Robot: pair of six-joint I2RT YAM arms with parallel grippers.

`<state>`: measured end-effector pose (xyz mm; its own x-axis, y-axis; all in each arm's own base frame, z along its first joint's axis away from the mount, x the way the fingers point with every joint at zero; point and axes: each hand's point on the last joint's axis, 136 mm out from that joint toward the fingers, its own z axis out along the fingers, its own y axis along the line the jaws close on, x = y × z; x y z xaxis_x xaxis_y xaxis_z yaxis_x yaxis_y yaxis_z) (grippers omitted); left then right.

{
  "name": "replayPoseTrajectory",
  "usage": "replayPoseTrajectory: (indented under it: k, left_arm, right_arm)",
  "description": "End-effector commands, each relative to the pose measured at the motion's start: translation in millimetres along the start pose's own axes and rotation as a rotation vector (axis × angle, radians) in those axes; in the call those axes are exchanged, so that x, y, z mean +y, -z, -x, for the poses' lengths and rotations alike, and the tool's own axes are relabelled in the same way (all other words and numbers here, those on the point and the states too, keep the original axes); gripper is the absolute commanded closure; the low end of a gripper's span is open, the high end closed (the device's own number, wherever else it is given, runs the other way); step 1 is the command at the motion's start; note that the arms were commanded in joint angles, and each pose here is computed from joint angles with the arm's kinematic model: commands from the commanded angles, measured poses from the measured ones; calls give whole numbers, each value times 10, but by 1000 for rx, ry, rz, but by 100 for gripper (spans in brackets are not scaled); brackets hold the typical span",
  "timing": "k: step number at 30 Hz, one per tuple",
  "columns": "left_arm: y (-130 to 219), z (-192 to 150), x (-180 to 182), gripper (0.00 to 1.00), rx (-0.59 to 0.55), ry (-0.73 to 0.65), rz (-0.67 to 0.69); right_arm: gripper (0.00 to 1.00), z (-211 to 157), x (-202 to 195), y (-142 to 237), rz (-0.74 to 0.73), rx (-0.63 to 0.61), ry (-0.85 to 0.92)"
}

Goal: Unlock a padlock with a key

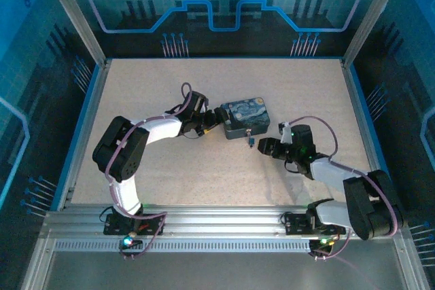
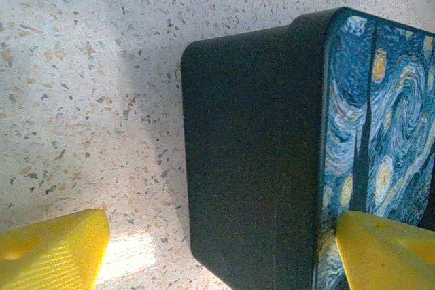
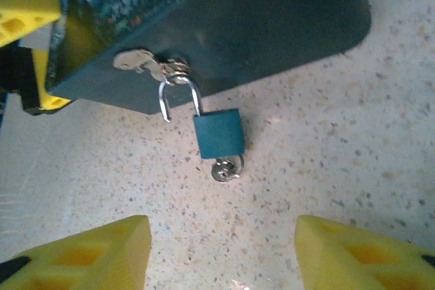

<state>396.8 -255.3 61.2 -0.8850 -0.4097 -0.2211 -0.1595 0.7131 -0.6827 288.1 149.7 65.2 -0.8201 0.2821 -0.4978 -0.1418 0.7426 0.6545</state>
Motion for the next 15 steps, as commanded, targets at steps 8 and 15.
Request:
replayPoseTrajectory:
  k: [8, 15]
  left_arm:
    - [9, -198, 270, 13, 46, 17, 64]
    - [84, -238, 280, 13, 37, 21, 61]
  right_arm:
    - [40, 613, 202, -287, 130, -10, 49]
    - [38, 867, 229, -463, 150, -39, 117]
